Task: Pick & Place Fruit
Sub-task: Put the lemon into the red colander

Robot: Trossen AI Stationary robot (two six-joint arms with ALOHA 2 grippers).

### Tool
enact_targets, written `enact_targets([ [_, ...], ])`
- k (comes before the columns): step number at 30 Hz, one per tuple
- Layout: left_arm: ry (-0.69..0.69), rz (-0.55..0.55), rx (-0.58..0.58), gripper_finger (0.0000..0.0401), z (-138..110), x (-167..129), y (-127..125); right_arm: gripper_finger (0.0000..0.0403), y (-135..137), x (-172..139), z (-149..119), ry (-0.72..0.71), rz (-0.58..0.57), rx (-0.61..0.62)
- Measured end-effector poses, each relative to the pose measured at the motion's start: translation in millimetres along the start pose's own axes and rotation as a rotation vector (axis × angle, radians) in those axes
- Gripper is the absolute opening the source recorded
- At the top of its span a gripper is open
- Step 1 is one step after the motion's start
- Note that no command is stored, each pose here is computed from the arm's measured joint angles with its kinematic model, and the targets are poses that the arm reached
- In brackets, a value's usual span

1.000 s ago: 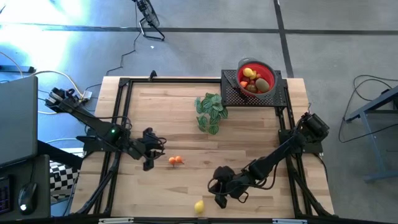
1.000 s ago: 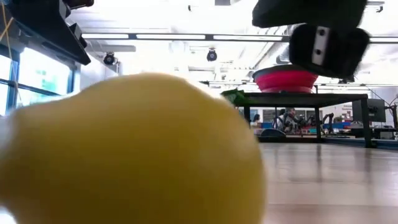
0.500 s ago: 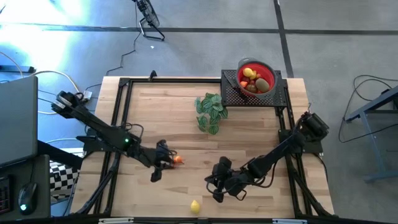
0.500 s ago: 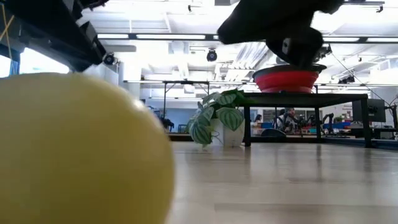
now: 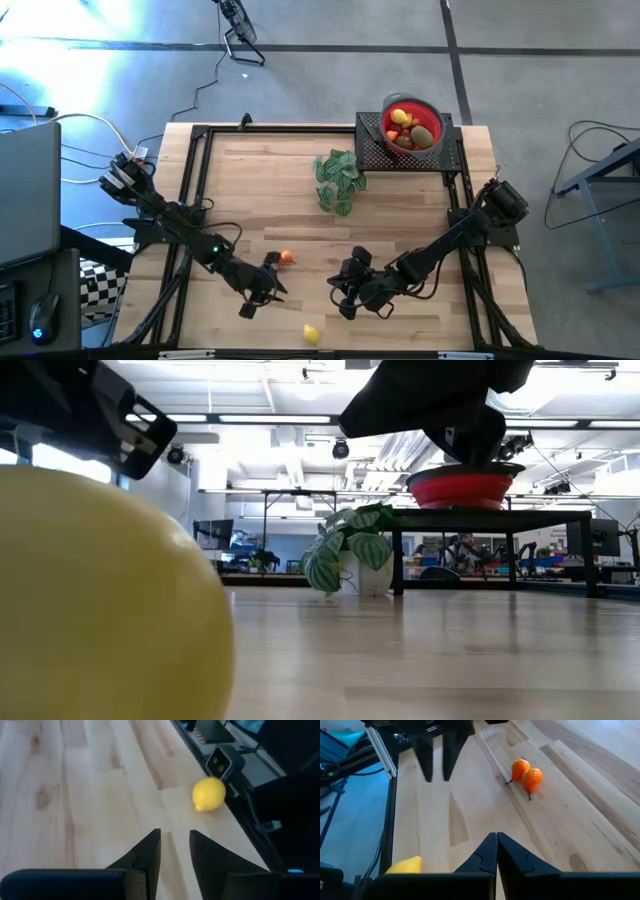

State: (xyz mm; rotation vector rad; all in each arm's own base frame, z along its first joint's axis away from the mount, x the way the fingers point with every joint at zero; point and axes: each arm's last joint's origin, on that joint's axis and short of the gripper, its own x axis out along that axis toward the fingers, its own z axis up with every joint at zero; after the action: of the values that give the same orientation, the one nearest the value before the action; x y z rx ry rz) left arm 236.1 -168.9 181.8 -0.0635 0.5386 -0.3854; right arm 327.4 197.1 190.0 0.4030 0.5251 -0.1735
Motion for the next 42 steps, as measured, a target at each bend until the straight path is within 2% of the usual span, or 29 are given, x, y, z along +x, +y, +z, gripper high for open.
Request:
enact_targets([
  [7,0.007,0.018,0.01,0.0099,-1,1,3,0.0003,3,-5,1,0.01,0.026,-0.006],
  [11,0.005,0.017,-0.046,0.0099,0,1,3,0.0003,3,-5,1,0.015,0.025,-0.009],
  [16,0.015,-0.015,-0.043,0.0097,-1,2,2,0.0003,2,-5,1,0.016,0.019,-0.012],
  [21,0.017,-0.072,-0.045,0.0066,-5,9,0,0.0003,2,-5,1,0.017,0.018,-0.013],
  [28,-0.063,-0.155,-0.054,0.0005,-5,24,-4,0.0003,3,-5,0,0.023,0.024,-0.015],
  [34,-0.069,-0.154,0.009,0.0003,-7,25,-6,0.0003,7,-8,-5,0.056,0.057,-0.025],
  [37,-0.129,-0.157,0.048,0.0001,-3,23,-14,0.0003,8,-9,-6,0.056,0.06,-0.027],
  [42,-0.162,-0.1,0.062,0.0001,7,24,-20,0.0003,9,-10,-6,0.048,0.063,-0.026],
])
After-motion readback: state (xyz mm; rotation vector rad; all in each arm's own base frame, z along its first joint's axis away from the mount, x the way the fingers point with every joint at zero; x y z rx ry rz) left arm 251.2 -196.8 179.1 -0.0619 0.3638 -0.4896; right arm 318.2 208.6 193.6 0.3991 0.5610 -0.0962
